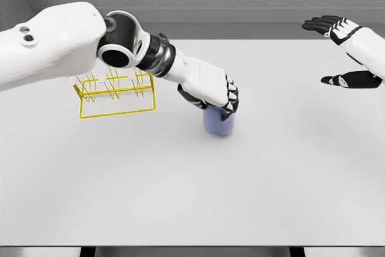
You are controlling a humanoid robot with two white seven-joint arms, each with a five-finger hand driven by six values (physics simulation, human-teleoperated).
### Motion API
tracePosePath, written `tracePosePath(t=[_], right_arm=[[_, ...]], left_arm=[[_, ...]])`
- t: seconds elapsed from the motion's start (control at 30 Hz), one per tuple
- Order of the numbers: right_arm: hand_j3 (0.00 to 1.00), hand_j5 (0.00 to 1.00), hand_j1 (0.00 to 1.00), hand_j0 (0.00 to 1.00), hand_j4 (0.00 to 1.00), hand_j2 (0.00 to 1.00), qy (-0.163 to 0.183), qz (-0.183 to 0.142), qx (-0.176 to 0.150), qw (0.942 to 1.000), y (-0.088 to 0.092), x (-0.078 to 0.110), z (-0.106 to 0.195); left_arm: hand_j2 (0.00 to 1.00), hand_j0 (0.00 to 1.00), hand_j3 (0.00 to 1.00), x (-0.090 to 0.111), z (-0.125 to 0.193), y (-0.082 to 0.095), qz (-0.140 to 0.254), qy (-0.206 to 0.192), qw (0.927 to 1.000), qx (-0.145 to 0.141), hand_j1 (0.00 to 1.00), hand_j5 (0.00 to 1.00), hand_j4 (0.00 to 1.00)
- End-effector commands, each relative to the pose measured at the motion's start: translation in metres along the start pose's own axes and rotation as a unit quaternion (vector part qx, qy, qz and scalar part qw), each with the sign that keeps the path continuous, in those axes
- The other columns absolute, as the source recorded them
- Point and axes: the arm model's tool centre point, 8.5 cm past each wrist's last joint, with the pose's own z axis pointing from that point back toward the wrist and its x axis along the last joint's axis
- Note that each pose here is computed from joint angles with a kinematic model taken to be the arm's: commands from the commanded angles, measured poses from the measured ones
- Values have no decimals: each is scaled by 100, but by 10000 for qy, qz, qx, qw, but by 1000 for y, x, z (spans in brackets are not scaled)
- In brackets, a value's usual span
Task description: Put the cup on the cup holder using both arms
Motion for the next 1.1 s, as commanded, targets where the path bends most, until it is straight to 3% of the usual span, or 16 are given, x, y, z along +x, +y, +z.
tracePosePath(t=[0.0,1.07], right_arm=[[100,100,100,100,100,100,-2,-28,-23,10000,-1,0,0],[100,100,100,100,100,100,-2,-28,-23,10000,-1,0,0]], left_arm=[[60,60,60,-1,3,0,26,27,10000,30,60,60,60],[60,60,60,-15,40,9,57,383,9989,262,60,60,60]])
